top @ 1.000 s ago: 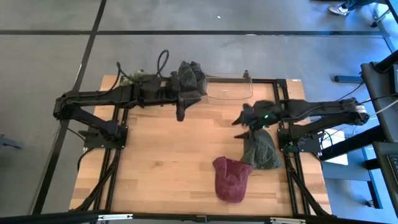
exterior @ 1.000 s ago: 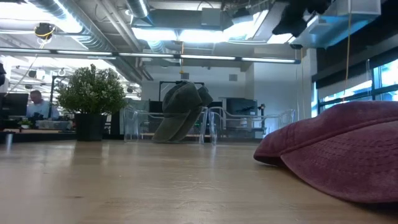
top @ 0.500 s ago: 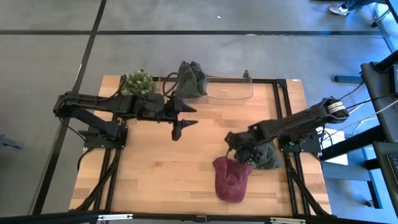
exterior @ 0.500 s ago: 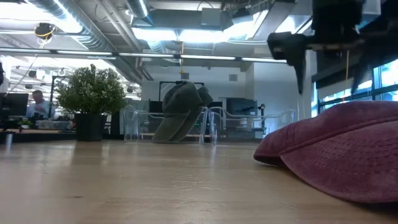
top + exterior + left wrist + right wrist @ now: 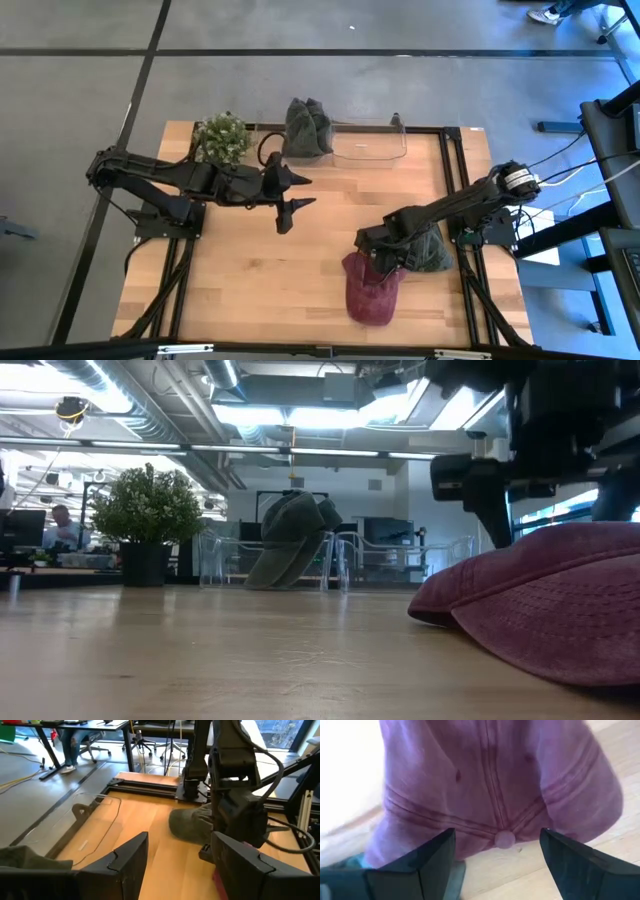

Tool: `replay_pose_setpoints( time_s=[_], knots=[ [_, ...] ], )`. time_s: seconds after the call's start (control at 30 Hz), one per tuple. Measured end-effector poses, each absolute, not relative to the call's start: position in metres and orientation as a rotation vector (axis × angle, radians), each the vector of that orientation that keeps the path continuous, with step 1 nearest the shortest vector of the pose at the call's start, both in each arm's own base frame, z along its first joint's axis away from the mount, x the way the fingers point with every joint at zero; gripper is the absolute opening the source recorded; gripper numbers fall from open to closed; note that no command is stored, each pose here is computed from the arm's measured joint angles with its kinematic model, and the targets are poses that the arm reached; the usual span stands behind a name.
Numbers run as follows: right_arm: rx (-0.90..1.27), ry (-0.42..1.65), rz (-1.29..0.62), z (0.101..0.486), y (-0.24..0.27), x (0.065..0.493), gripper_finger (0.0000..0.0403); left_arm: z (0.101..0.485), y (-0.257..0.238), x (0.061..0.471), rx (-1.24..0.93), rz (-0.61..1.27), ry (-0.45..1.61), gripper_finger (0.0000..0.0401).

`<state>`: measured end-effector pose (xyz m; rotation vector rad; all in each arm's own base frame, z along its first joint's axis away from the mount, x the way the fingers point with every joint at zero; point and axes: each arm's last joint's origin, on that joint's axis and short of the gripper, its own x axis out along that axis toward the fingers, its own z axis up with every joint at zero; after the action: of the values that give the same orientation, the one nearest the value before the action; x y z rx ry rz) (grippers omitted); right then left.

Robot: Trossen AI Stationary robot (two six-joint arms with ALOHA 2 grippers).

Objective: Pick & Place hat
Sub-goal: Put the light pink cap into the right transparent bin

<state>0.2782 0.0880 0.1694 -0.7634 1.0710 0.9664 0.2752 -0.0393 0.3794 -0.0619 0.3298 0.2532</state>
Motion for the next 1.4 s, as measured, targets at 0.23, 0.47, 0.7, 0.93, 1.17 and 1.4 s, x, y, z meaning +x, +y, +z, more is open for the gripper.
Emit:
replay_pose_setpoints(
  time_s=[0.23,0.47,0.7,0.93,1.17,1.4],
  knots=[
    [-0.858,1.141,0.900,0.153,0.088,0.284,0.0289,0.379,-0.039,0.275,-0.060,0.258,0.333,0.0212],
    [-0.927,1.192,0.851,0.141,0.088,0.287,0.0289,0.378,-0.037,0.274,-0.044,0.313,0.340,0.0212],
    [-1.016,1.132,0.820,0.153,0.089,0.287,0.0289,0.377,-0.037,0.274,-0.040,0.325,0.344,0.0212],
    [-1.075,1.020,0.997,0.157,0.092,0.286,0.0289,0.377,-0.037,0.274,-0.039,0.325,0.347,0.0212],
    [-1.059,0.985,1.074,0.151,0.093,0.287,0.0289,0.374,-0.036,0.273,-0.030,0.326,0.376,0.0212],
    [-1.051,1.014,1.116,0.138,0.093,0.290,0.0289,0.374,-0.036,0.273,-0.029,0.326,0.378,0.0212]
  ],
)
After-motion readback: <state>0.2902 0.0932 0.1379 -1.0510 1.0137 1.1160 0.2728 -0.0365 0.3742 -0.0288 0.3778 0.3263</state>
